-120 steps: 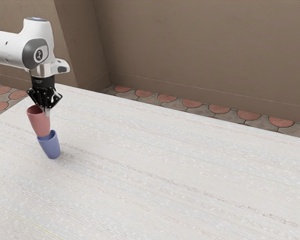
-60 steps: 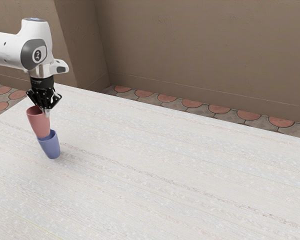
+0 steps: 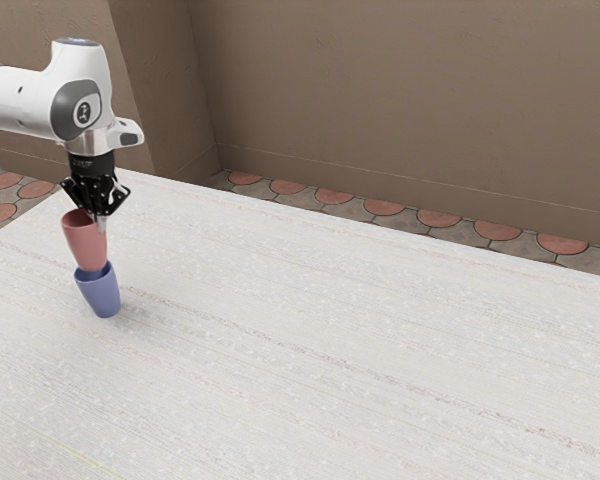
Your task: Place the right cup onto the left cup
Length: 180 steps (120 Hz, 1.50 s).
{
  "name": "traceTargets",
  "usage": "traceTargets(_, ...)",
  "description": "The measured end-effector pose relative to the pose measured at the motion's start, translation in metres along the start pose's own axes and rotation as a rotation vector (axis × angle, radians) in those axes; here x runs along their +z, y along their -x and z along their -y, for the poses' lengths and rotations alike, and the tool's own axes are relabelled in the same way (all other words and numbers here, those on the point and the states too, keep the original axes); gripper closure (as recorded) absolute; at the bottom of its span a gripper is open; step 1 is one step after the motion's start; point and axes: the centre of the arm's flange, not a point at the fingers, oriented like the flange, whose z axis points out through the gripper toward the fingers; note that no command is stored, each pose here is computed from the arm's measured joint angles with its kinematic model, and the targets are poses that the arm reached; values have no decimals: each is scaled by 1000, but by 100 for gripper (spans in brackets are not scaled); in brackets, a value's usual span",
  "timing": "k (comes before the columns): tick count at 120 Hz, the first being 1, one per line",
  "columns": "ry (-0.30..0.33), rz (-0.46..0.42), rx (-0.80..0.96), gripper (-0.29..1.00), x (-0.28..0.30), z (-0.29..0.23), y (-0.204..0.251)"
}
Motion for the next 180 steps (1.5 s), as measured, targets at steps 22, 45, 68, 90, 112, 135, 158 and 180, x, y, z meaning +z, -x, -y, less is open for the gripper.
traceTargets(22,4,0,-1,79,5,3,-5)
traceTargets(45,10,12,-6,79,18,7,-9)
traceTargets(68,13,8,-9,79,21,12,-10)
traceTargets(90,15,11,-7,75,27,13,-13)
traceTargets(112,42,15,-10,36,29,10,-13)
traceTargets(135,50,-4,-13,15,8,10,-6)
traceTargets(158,68,-44,15,6,-37,-12,15)
traceTargets(180,87,-57,112,2,-78,-70,49)
